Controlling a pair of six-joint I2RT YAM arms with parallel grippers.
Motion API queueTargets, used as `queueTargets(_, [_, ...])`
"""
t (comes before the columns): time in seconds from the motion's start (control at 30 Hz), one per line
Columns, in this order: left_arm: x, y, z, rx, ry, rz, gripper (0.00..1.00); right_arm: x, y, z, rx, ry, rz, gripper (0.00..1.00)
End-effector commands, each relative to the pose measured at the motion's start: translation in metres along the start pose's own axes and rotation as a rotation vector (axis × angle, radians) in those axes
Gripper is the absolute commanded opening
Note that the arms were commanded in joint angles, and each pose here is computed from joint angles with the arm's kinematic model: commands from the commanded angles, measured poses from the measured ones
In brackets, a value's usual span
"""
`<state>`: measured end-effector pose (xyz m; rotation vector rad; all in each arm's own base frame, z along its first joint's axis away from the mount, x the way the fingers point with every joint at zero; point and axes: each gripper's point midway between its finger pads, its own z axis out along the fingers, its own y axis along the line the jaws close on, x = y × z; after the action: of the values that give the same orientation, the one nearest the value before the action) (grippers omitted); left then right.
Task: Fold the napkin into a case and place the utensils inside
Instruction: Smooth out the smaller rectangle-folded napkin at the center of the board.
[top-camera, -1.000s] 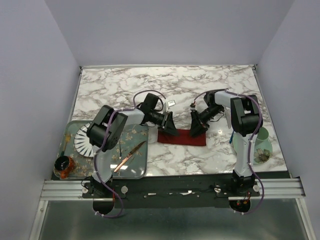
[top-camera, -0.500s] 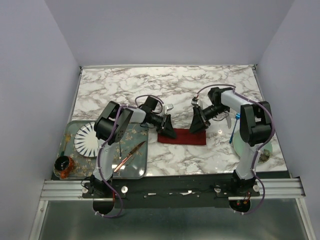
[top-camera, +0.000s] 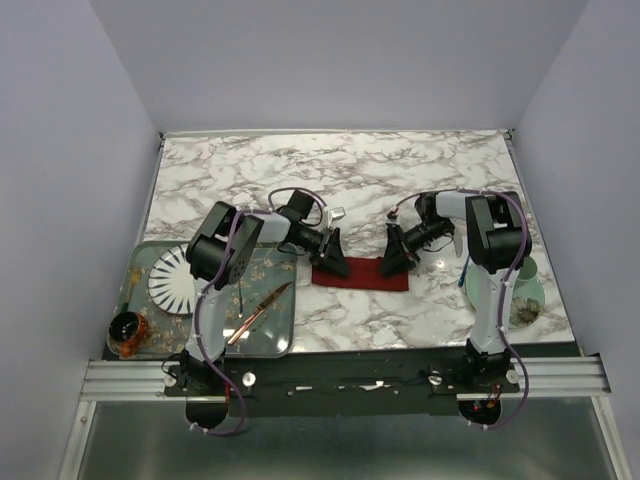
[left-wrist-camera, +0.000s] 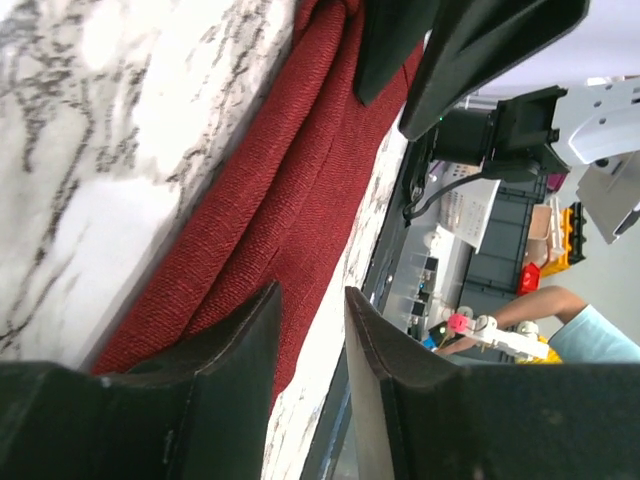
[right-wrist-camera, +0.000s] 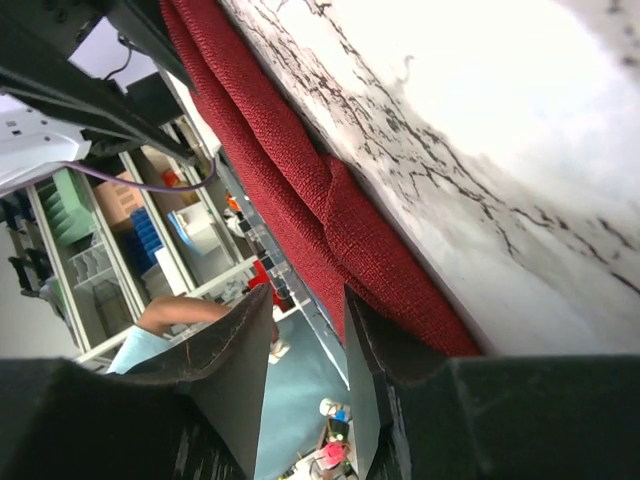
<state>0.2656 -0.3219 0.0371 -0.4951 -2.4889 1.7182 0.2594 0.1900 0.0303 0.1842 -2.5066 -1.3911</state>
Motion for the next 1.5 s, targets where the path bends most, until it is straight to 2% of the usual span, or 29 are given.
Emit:
queueTargets(0.0, [-0.006, -0.029, -0.007, 0.021, -0.008, 0.125, 0.47, -0.002, -0.028, -0.002, 0.141, 0.009, 0.024, 0.43])
queueTargets(0.17, [-0.025, -0.083, -0.008, 0.083, -0.05, 0.221, 0.48, -0.006, -0.026, -0.011, 0.192, -0.006, -0.041, 0.43])
queueTargets(0.2, [-0.029, -0.086, -0.006, 0.09, -0.063, 0.226, 0.48, -0.007, -0.026, -0.013, 0.198, -0.01, -0.046, 0.43])
queueTargets(0.23, [-0.029, -0.088, -0.004, 0.097, -0.065, 0.163, 0.49, -0.008, -0.027, -0.013, 0.208, -0.01, -0.049, 0.43])
queueTargets(0.27, [-0.037, -0.087, -0.001, 0.11, -0.087, 0.195, 0.49, -0.008, -0.026, -0.014, 0.21, -0.011, -0.055, 0.43])
queueTargets(0.4, [-0.042, -0.057, 0.015, 0.097, -0.09, 0.112, 0.49, -0.01, -0.029, -0.014, 0.223, -0.008, -0.057, 0.43])
queueTargets(0.47, [-0.04, -0.03, 0.023, 0.065, -0.087, 0.053, 0.51, -0.011, -0.03, -0.014, 0.228, -0.011, -0.061, 0.45])
queueTargets(0.5, [-0.038, -0.023, 0.026, 0.059, -0.081, 0.036, 0.52, -0.012, -0.031, -0.014, 0.23, -0.009, -0.059, 0.49])
queueTargets(0.6, [-0.035, -0.005, 0.029, 0.039, -0.078, -0.007, 0.6, -0.016, -0.031, -0.015, 0.229, -0.013, -0.069, 0.56])
queueTargets(0.63, [-0.039, -0.006, 0.028, 0.039, -0.084, -0.001, 0.68, -0.017, -0.03, -0.016, 0.229, -0.015, -0.071, 0.58])
queueTargets(0.67, [-0.04, -0.007, 0.026, 0.033, -0.085, -0.003, 0.71, -0.018, -0.029, -0.016, 0.226, -0.015, -0.079, 0.6])
queueTargets(0.7, [-0.043, -0.011, 0.023, 0.038, -0.092, 0.011, 0.72, -0.019, -0.026, -0.017, 0.225, -0.015, -0.083, 0.66])
queueTargets(0.73, [-0.049, -0.019, 0.018, 0.047, -0.103, 0.034, 0.83, -0.02, -0.024, -0.019, 0.224, -0.019, -0.091, 0.7])
queueTargets(0.77, [-0.051, -0.028, 0.015, 0.056, -0.108, 0.056, 0.9, -0.021, -0.021, -0.02, 0.218, -0.019, -0.108, 0.73])
queueTargets(0.8, [-0.056, -0.05, 0.007, 0.078, -0.121, 0.104, 0.99, -0.02, -0.018, -0.022, 0.217, -0.019, -0.111, 0.76])
queueTargets(0.87, [-0.06, -0.077, -0.003, 0.102, -0.136, 0.168, 0.99, -0.021, -0.013, -0.026, 0.218, -0.029, -0.13, 0.78])
queueTargets(0.93, [-0.058, -0.108, -0.016, 0.117, -0.15, 0.237, 0.99, -0.022, -0.012, -0.026, 0.219, -0.032, -0.139, 0.84])
queueTargets(1.03, [-0.043, -0.124, -0.024, 0.135, -0.135, 0.213, 0.99, -0.021, -0.013, -0.025, 0.214, -0.029, -0.128, 0.92])
queueTargets(1.1, [-0.027, -0.118, -0.022, 0.132, -0.117, 0.193, 0.99, -0.021, -0.014, -0.024, 0.209, -0.024, -0.127, 0.95])
queueTargets(1.13, [-0.017, -0.106, -0.02, 0.121, -0.104, 0.158, 0.99, -0.021, -0.013, -0.024, 0.209, -0.025, -0.128, 1.0])
queueTargets(1.23, [-0.008, -0.082, -0.011, 0.101, -0.093, 0.105, 0.99, -0.02, -0.012, -0.023, 0.198, -0.025, -0.128, 1.0])
queueTargets(1.33, [-0.008, -0.039, 0.0, 0.034, -0.098, 0.049, 0.99, -0.02, -0.008, -0.023, 0.178, -0.024, -0.125, 1.0])
queueTargets(1.47, [-0.013, -0.004, 0.009, -0.03, -0.093, -0.026, 0.99, -0.019, 0.019, -0.03, 0.106, -0.043, -0.168, 1.0])
